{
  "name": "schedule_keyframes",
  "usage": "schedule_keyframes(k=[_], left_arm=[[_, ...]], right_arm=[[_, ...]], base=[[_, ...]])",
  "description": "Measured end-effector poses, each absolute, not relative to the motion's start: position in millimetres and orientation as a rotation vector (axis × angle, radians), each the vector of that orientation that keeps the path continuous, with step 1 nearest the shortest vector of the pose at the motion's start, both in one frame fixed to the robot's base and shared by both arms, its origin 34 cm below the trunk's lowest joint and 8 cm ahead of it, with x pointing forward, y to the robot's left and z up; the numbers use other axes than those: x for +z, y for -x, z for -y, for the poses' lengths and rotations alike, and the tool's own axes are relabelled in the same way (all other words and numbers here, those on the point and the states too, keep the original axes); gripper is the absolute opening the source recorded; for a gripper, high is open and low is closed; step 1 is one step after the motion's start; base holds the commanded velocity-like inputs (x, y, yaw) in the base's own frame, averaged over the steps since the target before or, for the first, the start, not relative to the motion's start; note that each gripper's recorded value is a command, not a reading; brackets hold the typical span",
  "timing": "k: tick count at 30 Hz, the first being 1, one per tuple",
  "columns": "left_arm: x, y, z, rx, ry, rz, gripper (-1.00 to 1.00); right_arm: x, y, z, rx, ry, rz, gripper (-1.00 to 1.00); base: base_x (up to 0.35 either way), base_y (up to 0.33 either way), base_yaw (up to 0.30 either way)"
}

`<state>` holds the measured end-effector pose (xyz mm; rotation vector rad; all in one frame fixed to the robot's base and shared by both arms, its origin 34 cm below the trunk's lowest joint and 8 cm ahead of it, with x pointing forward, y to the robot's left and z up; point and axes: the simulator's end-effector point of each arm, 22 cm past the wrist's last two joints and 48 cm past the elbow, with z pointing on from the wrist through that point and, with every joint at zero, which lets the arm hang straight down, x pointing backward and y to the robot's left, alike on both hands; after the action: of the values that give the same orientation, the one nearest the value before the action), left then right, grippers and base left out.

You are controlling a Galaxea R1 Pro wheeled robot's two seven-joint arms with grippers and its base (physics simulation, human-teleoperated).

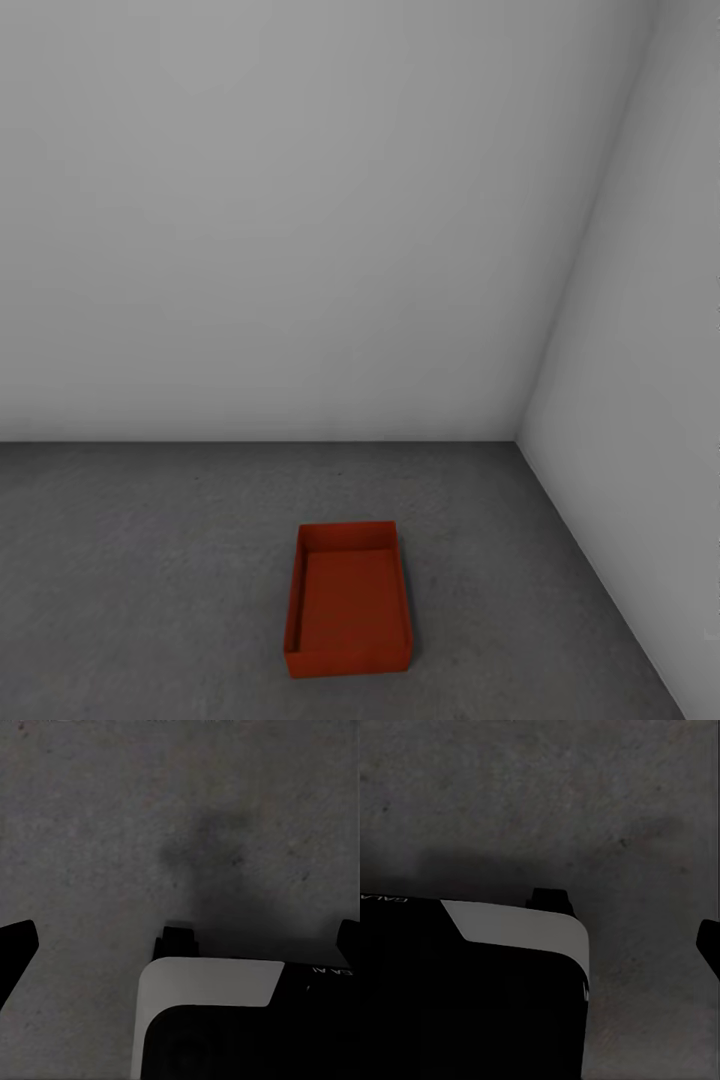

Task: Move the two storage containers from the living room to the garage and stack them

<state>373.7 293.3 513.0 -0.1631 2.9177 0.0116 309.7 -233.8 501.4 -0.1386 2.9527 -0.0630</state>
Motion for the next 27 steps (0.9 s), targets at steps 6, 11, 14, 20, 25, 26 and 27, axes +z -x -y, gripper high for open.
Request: schedule_keyframes(k=[6, 11, 14, 20, 25, 26, 27], left_arm=[[513.0, -373.9, -291.7, 0.009, 0.163, -2.917, 1.00], [513.0, -373.9, -292.3, 0.010, 0.163, -2.917, 1.00], [513.0, -373.9, -291.7, 0.009, 0.163, -2.917, 1.00], [513.0, -374.1, -291.0, 0.007, 0.162, -2.917, 1.00], [513.2, -374.6, -290.3, 0.006, 0.161, -2.915, 1.00], [513.3, -374.8, -290.2, 0.006, 0.161, -2.915, 1.00], [513.4, -374.9, -289.8, 0.005, 0.160, -2.914, 1.00]], right_arm=[[501.4, -310.2, 238.2, -0.071, 0.138, -2.952, 1.00], [501.3, -310.0, 238.4, -0.072, 0.140, -2.952, 1.00], [501.3, -309.9, 238.5, -0.072, 0.140, -2.952, 1.00], [501.4, -310.2, 237.1, -0.071, 0.140, -2.950, 1.00], [501.5, -309.6, 237.0, -0.077, 0.138, -2.952, 1.00], [501.6, -309.8, 237.0, -0.078, 0.139, -2.952, 1.00], [501.7, -310.1, 236.9, -0.078, 0.140, -2.951, 1.00]], base=[[0.000, 0.000, -0.001], [0.000, 0.000, 0.000], [0.000, 0.000, 0.000], [0.000, 0.000, -0.012], [0.000, 0.000, -0.179], [0.000, 0.000, -0.248], [0.000, 0.000, -0.254]])
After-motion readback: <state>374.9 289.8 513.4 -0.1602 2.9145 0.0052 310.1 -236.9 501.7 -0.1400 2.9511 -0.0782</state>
